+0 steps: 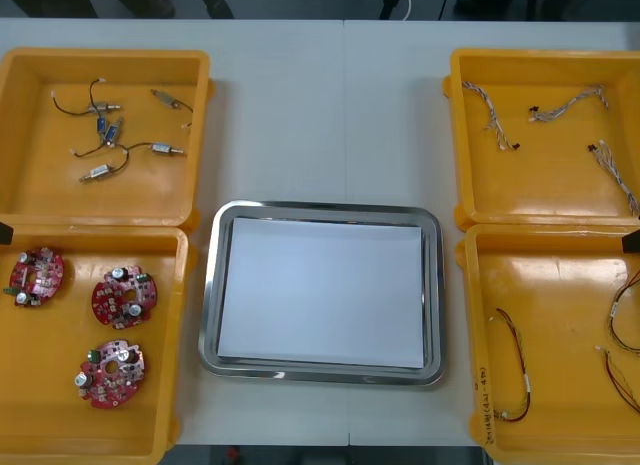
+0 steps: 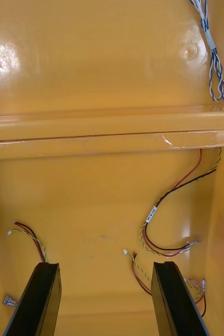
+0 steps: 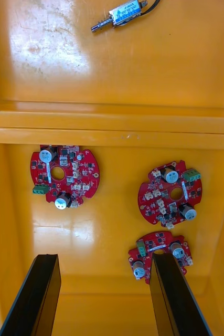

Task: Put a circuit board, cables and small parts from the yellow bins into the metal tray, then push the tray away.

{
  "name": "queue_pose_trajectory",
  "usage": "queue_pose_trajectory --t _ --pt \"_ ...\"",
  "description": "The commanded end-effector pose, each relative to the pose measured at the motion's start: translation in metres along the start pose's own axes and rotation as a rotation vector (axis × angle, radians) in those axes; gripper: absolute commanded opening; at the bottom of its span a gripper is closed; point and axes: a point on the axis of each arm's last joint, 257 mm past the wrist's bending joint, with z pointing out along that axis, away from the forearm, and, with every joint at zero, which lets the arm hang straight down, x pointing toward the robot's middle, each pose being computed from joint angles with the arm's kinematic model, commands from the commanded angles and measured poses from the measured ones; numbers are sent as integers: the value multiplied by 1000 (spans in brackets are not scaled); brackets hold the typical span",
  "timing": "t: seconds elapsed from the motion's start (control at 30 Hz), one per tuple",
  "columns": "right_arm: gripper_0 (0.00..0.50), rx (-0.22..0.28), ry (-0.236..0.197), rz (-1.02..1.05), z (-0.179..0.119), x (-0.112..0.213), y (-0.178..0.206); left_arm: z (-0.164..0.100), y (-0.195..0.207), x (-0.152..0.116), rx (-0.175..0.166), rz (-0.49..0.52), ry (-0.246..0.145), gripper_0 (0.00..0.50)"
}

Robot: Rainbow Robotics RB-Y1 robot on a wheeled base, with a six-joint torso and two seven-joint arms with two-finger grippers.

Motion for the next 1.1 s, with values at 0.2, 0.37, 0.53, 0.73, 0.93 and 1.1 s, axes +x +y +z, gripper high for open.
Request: queue_pose_trajectory --t 0.2,0.37,0.53,0.73,0.93,1.1 --pt "500 36 -23 27 -12 -8 -14 -5 5 2 -12 65 -17 500" --pt "500 36 -23 27 -12 -8 -14 -5 5 2 -12 65 -17 500" --pt "500 36 -23 27 -12 -8 -14 -5 5 2 -12 65 -17 500" --pt "500 36 -23 27 -12 -8 -14 -5 5 2 -12 65 -17 500" --pt "500 36 -23 27 -12 -8 -14 -5 5 2 -12 65 -17 500" --pt "500 36 -23 27 -12 -8 -14 22 -7 32 33 38 67 500"
